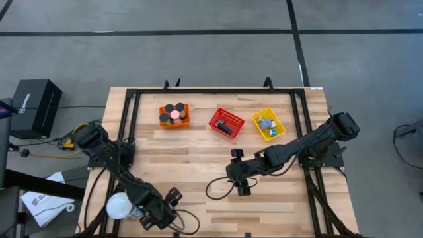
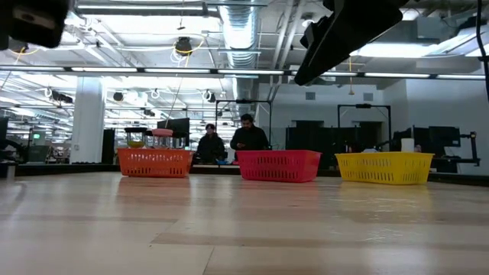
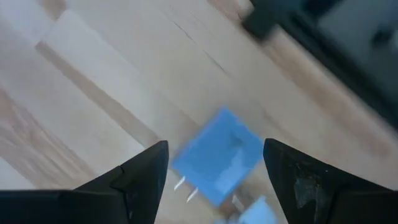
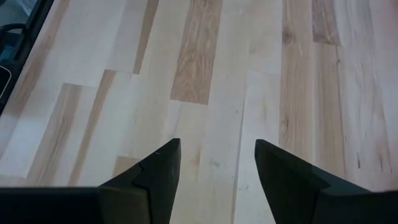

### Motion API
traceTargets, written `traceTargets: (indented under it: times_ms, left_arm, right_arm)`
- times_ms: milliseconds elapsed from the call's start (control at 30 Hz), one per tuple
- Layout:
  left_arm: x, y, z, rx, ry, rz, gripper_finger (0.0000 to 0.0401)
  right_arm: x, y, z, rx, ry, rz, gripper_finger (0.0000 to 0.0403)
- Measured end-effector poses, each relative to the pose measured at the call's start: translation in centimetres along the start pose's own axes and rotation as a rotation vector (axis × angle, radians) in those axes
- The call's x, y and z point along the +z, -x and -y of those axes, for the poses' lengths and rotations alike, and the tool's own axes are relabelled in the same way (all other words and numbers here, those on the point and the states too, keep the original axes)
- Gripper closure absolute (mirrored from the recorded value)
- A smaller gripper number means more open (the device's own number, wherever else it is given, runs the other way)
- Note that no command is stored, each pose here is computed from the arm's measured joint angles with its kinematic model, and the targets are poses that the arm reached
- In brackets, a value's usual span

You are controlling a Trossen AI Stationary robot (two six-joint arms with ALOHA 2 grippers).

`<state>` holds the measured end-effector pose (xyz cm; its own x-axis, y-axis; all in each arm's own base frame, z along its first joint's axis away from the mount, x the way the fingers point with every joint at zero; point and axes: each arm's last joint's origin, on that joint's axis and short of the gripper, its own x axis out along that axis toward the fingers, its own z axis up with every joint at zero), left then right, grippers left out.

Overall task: Pick & Place Office items
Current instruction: Put the light blue charger adapter into the yellow bin

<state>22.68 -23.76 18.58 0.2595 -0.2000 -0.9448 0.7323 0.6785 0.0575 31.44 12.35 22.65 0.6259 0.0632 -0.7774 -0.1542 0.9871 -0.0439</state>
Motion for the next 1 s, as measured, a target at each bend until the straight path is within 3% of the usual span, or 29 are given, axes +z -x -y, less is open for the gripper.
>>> traceTargets:
  times_ms: [267,500,633,767,1000]
  left_arm:
    - [-1.4,-0.9,1.8,0.054,-0.396,-0.082,0.0143]
    - [-2.3,-1.6,1.2,0.094,-0.499,-0.124,0.0142]
    - [-1.9,-1.7,1.3,0.094,-0.62,-0.076,0.0145]
    - [-1.4,-1.7,1.1,0.109,-0.635,-0.031,0.0146]
    - [-1.8,-2.2,-0.3,0.034,-0.581,-0.001,0.0147]
  right_arm:
    - [0.0,0.0,0.0,0.001,0.0,-0.001,0.0205]
    - [0.0,0.0,0.0,0.001,0.001,-0.002,0.0205]
    - [0.0,0.0,0.0,0.001,0.0,-0.001,0.0205]
    - [0.0,0.0,0.0,0.001,0.0,-0.001,0.0205]
    - [0.0,0.0,-0.1,0.003,0.002,-0.001,0.0205]
